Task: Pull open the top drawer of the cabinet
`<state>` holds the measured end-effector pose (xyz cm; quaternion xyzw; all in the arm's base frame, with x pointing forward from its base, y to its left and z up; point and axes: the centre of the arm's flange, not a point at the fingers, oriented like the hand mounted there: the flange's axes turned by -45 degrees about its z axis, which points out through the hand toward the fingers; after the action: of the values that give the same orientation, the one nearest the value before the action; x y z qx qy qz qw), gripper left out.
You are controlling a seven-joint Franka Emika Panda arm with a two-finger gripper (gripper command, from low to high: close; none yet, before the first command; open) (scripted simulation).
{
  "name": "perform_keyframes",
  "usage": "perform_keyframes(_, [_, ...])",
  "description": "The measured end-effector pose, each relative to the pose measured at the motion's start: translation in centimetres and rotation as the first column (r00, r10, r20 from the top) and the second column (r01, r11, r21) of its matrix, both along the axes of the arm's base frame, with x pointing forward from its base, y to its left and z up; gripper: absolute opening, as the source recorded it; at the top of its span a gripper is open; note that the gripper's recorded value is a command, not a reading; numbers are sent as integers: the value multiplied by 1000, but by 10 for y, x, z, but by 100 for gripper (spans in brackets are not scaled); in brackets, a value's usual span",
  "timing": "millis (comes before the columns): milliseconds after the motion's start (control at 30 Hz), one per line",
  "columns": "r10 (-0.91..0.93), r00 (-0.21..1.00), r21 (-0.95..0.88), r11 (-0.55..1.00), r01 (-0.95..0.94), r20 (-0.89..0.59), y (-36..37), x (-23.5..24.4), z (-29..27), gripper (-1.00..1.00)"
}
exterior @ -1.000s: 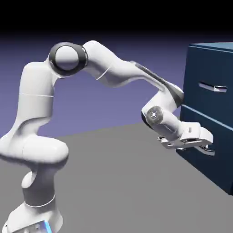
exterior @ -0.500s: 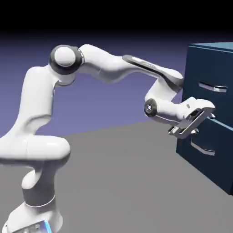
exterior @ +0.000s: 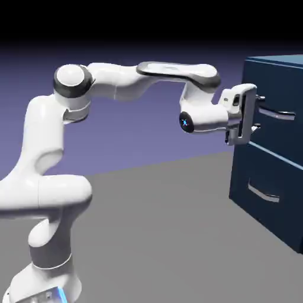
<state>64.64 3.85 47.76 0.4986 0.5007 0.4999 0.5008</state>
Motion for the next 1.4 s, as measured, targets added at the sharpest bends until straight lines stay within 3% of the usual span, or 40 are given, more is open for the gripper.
perform_keyframes(67, [0, 1000, 1, 1000, 0, -1, 0, 17, -1, 0])
perform_keyframes(100, [0, 1000, 3, 1000, 0, -1, -1, 24, -2, -100])
perform_keyframes(433, [0, 1000, 3, 1000, 0, -2, -1, -31, -2, -100])
perform_keyframes(1300, [-1, 1000, 3, 1000, 1, -2, -1, -269, -2, -100])
perform_keyframes(1333, [0, 1000, 3, 1000, 0, -2, -1, -279, -2, 100])
perform_keyframes(1400, [0, 1000, 3, 1000, 0, -2, -1, -279, -2, 100])
